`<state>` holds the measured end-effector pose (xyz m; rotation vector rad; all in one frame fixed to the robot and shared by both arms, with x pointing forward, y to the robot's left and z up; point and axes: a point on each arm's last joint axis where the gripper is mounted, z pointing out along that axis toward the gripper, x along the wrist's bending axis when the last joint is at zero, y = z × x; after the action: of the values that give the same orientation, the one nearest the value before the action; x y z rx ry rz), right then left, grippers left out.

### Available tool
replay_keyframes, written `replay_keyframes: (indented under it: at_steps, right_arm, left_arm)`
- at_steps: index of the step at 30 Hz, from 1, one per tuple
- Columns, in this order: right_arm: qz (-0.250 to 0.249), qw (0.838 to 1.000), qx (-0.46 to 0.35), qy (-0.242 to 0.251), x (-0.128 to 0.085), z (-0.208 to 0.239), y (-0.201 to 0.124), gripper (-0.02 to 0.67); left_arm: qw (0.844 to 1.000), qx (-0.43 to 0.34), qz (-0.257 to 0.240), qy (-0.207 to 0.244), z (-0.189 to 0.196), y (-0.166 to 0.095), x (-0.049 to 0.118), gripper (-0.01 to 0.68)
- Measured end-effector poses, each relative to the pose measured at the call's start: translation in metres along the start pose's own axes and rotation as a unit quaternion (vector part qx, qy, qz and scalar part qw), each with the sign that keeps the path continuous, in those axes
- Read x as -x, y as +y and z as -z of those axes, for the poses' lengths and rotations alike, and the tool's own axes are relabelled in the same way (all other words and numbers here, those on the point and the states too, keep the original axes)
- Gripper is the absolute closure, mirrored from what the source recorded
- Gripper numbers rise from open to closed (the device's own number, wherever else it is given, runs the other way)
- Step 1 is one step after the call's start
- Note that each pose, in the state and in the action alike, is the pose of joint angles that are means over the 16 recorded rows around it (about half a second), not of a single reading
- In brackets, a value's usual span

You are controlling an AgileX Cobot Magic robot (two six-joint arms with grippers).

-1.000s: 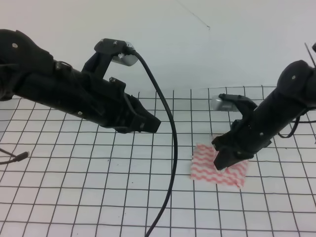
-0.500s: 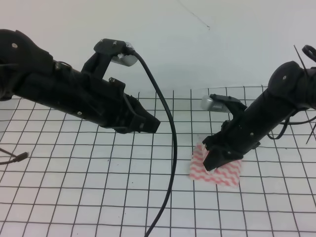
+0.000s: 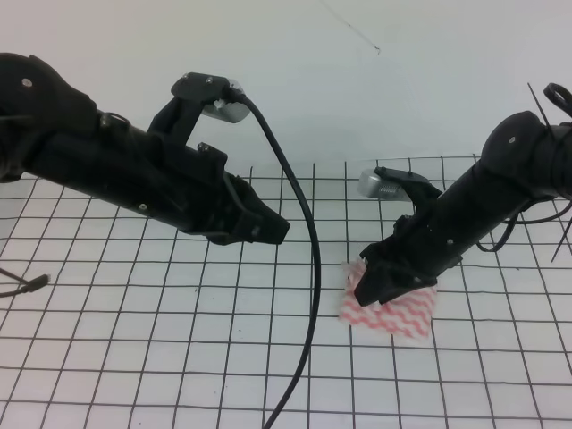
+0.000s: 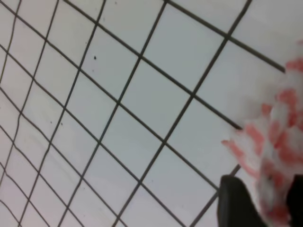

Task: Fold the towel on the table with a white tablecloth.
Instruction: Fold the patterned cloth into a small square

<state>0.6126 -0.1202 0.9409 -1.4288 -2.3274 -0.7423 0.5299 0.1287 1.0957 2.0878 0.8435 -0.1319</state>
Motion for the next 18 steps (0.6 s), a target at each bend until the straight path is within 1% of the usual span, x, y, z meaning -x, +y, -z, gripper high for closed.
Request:
replay_keyframes:
  at_steps: [5, 9, 14, 18]
  right_arm:
    - [0.019, 1.000, 0.007, 0.015, -0.006, 0.005, 0.003, 0.402]
    - [0.039, 0.999, 0.015, 0.032, -0.013, 0.013, 0.007, 0.378]
    - [0.060, 0.997, 0.022, 0.042, -0.022, 0.023, 0.012, 0.381]
    - [0.069, 0.997, 0.022, 0.038, -0.025, 0.031, 0.015, 0.425]
  left_arm:
    - [1.000, -0.001, -0.002, -0.001, 0.000, 0.000, 0.000, 0.674]
    - [1.000, -0.002, -0.003, -0.001, 0.000, 0.000, 0.000, 0.674]
    - [1.000, -0.002, -0.003, -0.001, 0.000, 0.000, 0.000, 0.674]
    - [1.000, -0.003, -0.002, 0.000, 0.000, -0.001, 0.000, 0.674]
